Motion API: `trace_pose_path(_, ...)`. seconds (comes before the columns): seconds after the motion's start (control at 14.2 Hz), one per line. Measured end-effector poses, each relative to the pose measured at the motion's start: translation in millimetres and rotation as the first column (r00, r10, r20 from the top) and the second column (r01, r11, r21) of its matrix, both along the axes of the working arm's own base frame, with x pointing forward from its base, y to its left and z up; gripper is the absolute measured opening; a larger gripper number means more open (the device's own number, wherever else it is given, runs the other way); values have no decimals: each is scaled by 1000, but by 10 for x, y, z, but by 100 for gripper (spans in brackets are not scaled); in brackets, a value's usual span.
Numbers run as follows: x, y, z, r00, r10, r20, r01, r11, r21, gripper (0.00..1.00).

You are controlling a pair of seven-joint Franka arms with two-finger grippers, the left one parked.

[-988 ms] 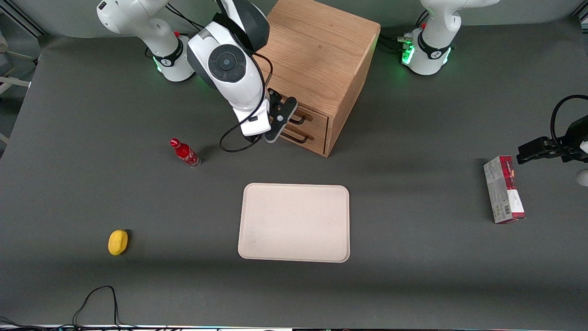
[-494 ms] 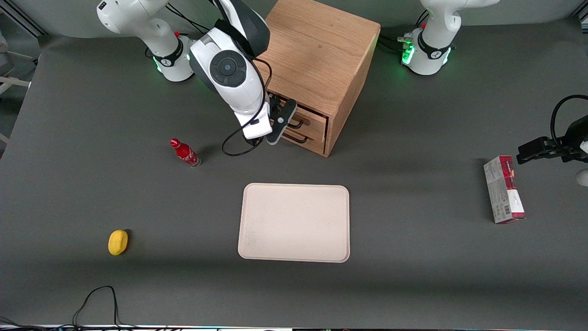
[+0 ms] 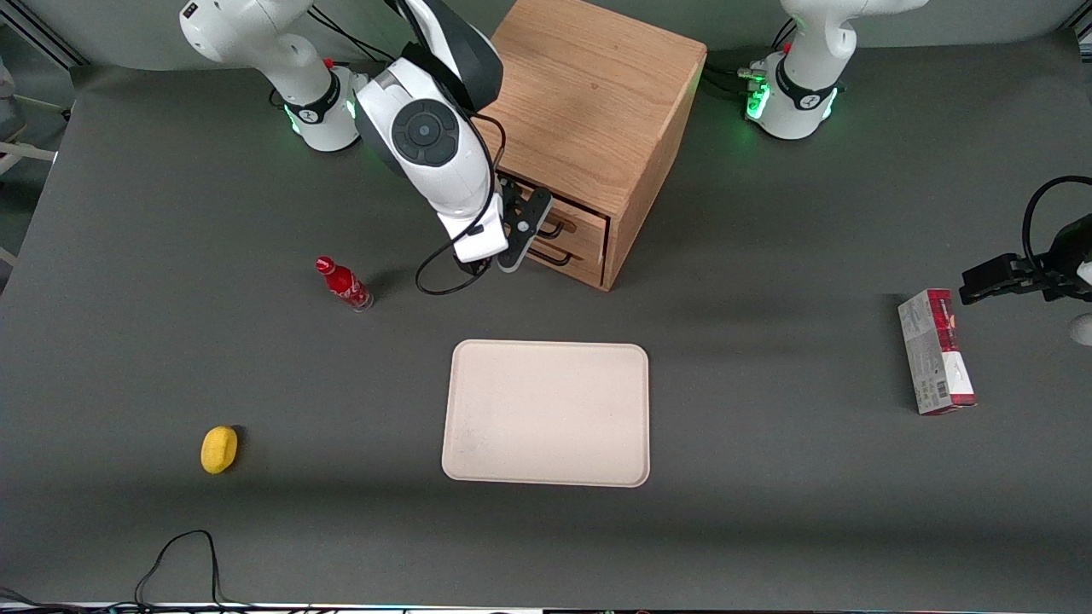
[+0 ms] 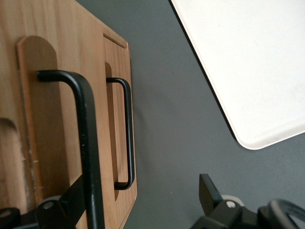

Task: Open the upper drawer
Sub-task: 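Pull the upper drawer handle outward from the cabinet with the right gripper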

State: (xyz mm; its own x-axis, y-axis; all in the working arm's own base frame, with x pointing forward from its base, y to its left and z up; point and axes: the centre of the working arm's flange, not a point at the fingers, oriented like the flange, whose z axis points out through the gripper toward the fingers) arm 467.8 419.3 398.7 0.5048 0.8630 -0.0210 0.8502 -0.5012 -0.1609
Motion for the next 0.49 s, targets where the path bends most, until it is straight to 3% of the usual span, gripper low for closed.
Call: trace_pose_path(0.49,364,-162,38,998,-53,25,52,999,13,100)
